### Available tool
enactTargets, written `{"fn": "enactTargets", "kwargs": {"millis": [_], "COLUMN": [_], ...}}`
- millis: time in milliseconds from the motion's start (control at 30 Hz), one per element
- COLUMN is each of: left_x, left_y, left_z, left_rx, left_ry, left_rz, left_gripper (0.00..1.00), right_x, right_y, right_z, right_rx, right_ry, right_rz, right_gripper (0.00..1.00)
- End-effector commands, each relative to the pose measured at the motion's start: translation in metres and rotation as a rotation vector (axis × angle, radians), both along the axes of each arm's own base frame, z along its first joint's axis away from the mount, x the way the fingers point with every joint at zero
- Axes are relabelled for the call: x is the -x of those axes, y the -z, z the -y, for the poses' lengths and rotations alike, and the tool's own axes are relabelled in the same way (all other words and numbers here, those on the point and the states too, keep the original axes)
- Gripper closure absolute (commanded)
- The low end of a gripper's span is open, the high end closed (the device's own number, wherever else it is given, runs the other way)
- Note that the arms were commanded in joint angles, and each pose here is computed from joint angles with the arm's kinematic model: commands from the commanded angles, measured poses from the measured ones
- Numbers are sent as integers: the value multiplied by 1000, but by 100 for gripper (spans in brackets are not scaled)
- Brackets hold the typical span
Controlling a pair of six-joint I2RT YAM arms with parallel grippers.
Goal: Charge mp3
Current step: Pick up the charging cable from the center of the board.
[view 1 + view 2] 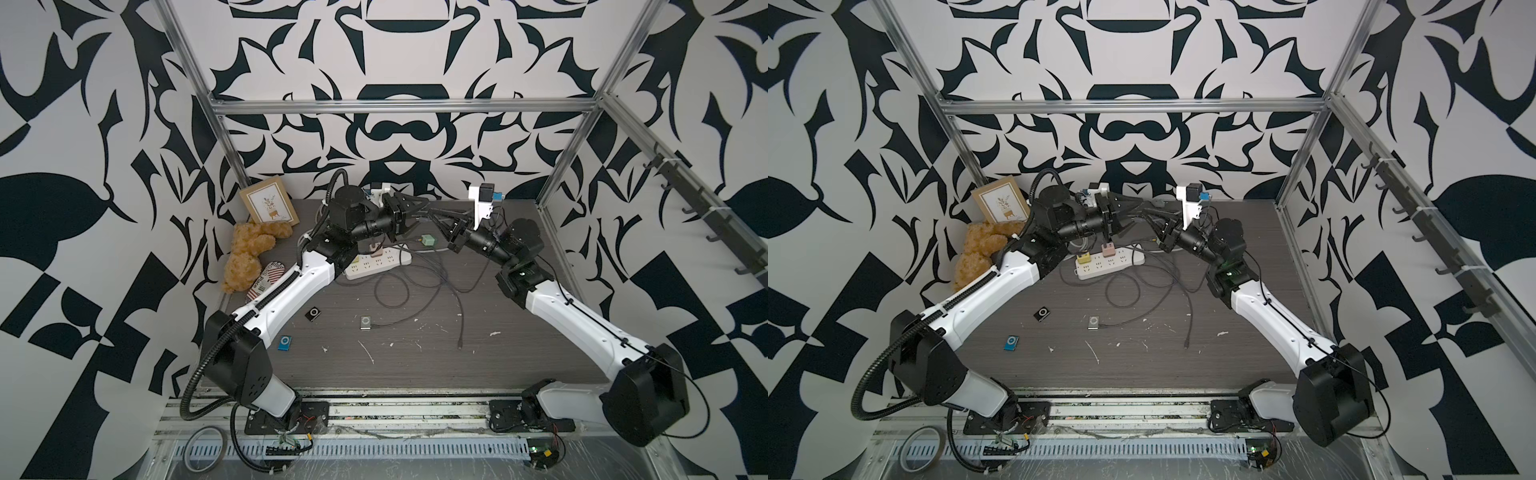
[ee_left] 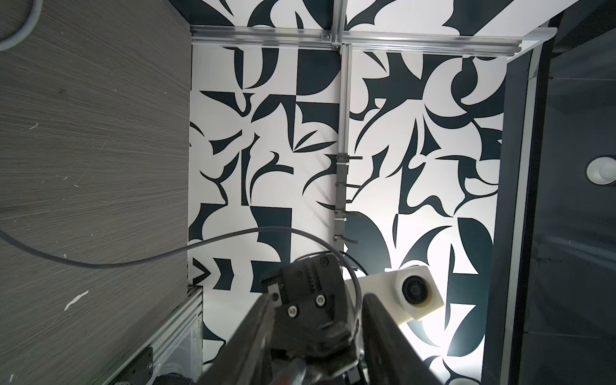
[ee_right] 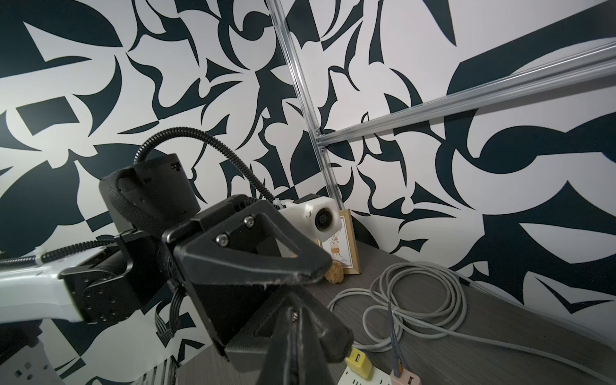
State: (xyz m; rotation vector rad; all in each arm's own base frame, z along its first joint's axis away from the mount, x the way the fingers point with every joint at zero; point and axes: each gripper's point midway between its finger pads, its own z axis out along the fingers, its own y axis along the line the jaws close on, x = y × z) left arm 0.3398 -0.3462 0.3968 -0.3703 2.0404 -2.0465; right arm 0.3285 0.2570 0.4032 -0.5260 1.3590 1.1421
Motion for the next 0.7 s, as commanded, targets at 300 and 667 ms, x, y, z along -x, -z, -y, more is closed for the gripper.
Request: {"fn": "enactTargets", "kwargs": {"millis": [300, 667], "left_x": [5, 0], "left_y": [2, 11], "left_z": [9, 13], "left_rx": [5, 6], "left_ry": [64, 67], "left_rz": [-63, -91], "left_gripper": [62, 71], "right_x": [3, 2], "right_y": [-21, -11], "right_z": [6, 0], "right_rx": [-13, 17], "right_ry": [67, 59], "right_rz": [188, 186], "right_gripper": [100, 100]}}
